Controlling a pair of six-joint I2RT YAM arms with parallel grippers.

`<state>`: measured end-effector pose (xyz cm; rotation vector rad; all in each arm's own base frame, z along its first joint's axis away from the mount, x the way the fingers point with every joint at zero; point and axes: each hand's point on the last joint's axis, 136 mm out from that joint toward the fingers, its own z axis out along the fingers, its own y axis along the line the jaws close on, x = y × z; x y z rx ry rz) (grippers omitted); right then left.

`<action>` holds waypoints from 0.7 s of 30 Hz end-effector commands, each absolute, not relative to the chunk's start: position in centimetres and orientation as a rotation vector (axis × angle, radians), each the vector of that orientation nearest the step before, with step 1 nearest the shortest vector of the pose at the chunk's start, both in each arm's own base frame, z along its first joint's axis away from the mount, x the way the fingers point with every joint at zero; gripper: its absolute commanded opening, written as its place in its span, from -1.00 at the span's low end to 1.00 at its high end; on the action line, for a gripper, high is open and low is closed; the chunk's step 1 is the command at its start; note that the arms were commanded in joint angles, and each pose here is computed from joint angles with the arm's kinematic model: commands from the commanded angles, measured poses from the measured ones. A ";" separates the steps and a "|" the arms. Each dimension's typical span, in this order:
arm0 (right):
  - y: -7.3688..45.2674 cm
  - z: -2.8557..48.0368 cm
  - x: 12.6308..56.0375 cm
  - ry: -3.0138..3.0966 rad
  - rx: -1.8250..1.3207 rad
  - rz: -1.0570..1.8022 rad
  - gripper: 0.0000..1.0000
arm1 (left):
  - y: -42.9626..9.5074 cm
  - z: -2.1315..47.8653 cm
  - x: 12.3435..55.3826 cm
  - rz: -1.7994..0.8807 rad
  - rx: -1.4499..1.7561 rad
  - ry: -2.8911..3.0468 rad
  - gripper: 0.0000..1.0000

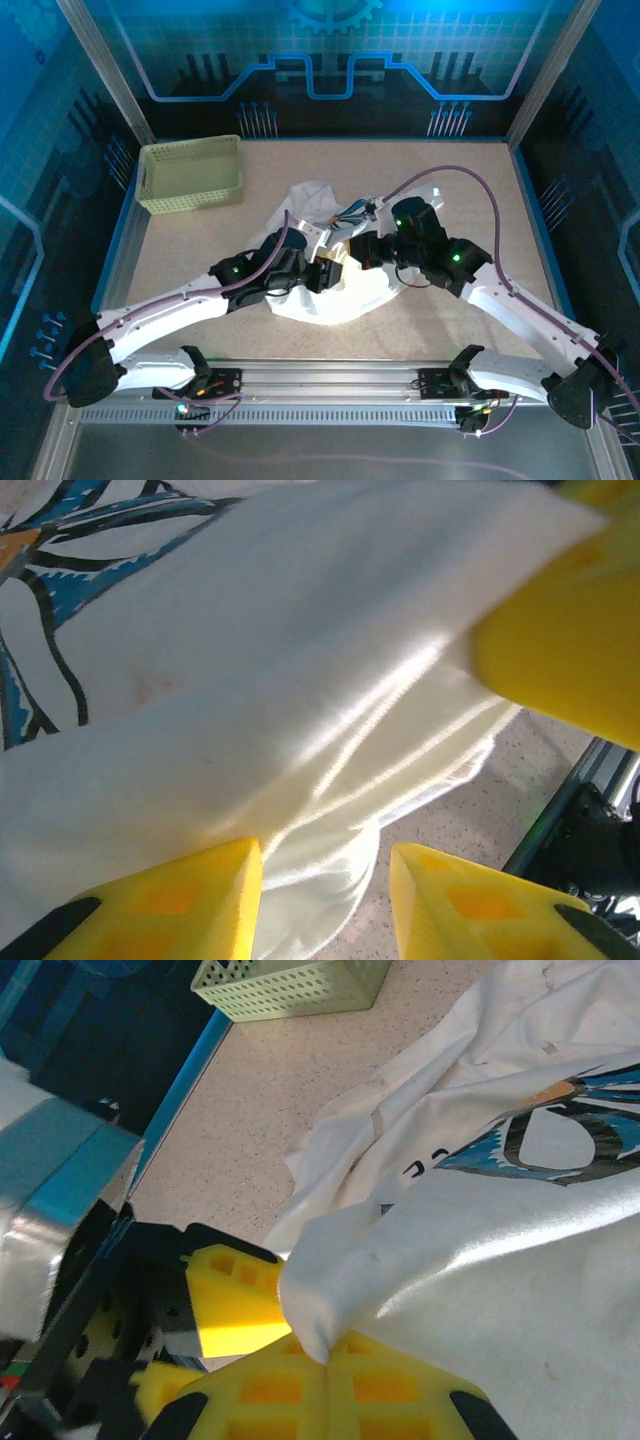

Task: Fold the inside-out t-shirt

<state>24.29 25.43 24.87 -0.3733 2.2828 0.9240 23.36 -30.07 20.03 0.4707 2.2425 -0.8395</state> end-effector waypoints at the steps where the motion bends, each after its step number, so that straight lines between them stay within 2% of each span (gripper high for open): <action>1: 25.5 26.4 24.4 2.245 -0.394 0.905 -1.00 | -29.9 23.3 23.2 -0.859 0.460 2.123 -0.06; 5: 25.9 26.7 24.4 2.238 -0.401 0.932 -1.00 | -30.6 21.6 22.8 -0.832 0.490 2.174 -0.10; 14: 26.3 27.1 23.3 2.224 -0.466 0.943 -1.00 | -29.3 18.8 26.1 -0.695 0.341 2.234 -0.09; 21: 26.2 26.7 22.5 2.233 -0.507 0.929 -1.00 | -28.4 18.3 27.9 -0.649 0.308 2.226 0.02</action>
